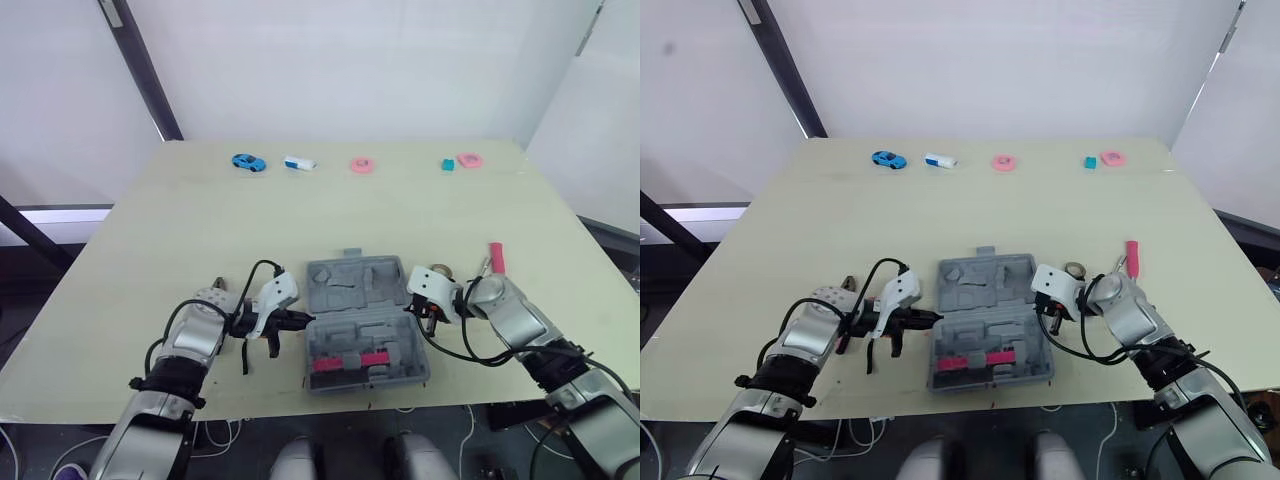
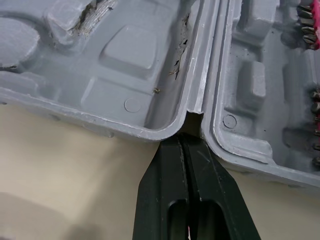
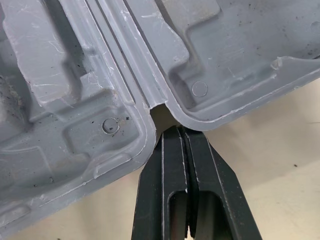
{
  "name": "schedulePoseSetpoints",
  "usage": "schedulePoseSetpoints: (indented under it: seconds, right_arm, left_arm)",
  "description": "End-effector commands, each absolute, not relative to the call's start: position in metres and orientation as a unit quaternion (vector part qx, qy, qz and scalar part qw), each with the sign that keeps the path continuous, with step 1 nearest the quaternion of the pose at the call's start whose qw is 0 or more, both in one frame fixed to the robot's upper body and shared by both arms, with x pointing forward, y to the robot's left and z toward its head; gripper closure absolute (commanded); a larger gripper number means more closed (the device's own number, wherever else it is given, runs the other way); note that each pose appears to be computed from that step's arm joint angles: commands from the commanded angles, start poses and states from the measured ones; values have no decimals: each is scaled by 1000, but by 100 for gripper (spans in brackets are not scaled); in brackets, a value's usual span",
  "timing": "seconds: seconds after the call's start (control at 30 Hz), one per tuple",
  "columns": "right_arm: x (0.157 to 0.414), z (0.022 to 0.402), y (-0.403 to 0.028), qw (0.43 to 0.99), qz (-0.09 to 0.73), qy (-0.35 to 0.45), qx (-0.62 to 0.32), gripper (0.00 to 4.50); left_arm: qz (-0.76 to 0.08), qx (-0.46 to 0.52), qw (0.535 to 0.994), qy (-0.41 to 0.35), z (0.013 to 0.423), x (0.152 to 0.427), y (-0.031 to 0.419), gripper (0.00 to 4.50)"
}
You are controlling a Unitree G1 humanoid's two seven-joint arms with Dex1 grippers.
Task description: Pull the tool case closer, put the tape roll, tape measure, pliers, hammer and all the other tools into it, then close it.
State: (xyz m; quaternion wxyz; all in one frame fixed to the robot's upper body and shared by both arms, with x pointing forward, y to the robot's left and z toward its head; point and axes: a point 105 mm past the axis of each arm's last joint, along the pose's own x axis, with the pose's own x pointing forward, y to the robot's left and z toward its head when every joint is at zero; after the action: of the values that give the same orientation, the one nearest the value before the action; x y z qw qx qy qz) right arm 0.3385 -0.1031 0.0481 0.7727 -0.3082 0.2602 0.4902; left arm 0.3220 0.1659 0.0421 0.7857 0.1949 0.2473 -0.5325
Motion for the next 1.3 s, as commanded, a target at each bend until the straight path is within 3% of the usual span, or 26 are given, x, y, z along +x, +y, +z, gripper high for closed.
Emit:
schedulePoseSetpoints:
  seconds: [0.03, 1.3]
  right_arm:
    - [328, 54, -81, 761, 527, 237, -294, 450]
    - [295, 43, -95, 768, 516, 268, -268, 450]
  left_arm:
    - [-542, 206, 779, 237, 43, 320, 160, 443]
    - [-563, 190, 763, 254, 29, 282, 152, 443]
